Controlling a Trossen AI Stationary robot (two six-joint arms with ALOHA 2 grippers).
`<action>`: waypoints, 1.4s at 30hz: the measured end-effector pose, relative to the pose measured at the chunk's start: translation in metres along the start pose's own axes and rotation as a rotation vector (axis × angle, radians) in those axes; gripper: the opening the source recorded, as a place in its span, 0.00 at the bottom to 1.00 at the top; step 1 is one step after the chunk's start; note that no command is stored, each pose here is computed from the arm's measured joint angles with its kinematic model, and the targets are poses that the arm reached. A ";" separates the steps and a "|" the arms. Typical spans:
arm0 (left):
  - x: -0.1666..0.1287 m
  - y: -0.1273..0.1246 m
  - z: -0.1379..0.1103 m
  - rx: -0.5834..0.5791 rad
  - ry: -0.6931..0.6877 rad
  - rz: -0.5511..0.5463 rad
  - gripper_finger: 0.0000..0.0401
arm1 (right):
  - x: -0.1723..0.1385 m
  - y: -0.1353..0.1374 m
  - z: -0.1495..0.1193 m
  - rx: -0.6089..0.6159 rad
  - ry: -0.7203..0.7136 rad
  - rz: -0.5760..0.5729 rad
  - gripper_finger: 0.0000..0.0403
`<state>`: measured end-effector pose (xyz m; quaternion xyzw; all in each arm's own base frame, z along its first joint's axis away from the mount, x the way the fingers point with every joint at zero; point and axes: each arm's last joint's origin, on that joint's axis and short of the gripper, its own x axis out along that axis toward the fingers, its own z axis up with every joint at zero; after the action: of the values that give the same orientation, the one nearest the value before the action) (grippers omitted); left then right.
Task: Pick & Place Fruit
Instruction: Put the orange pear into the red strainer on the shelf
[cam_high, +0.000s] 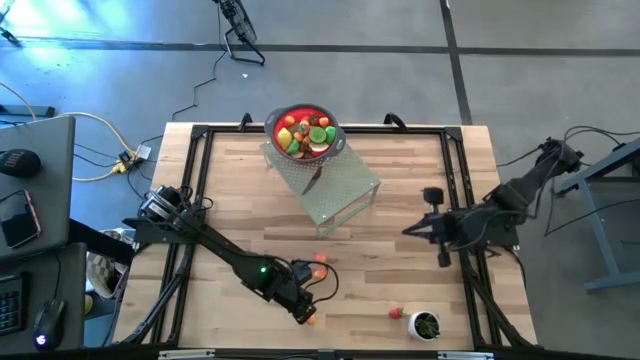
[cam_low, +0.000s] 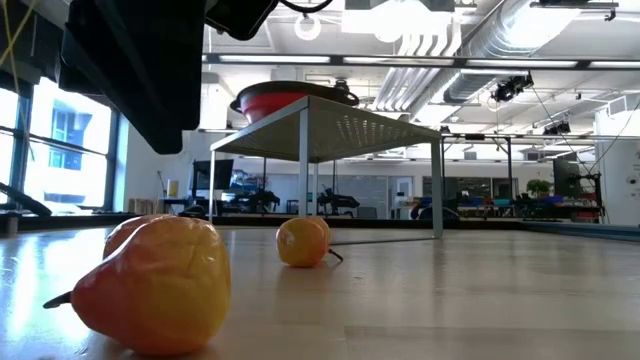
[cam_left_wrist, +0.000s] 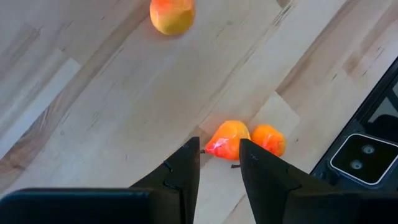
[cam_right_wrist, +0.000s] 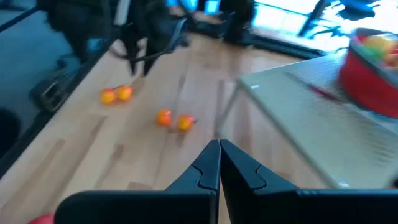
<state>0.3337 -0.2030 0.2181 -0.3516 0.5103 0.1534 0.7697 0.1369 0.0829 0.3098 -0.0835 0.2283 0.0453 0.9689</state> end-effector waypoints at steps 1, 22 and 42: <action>0.000 0.000 0.000 0.000 -0.001 0.000 0.27 | -0.003 -0.003 0.000 0.008 -0.009 -0.025 0.01; 0.000 -0.011 0.003 -0.022 -0.033 -0.111 0.27 | -0.008 -0.007 -0.001 0.060 -0.022 -0.072 0.01; -0.003 -0.024 0.008 0.004 -0.101 -0.245 0.27 | -0.008 -0.005 -0.001 0.060 -0.013 -0.010 0.01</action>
<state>0.3522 -0.2139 0.2321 -0.4015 0.4244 0.0746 0.8082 0.1295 0.0771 0.3130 -0.0554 0.2227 0.0341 0.9727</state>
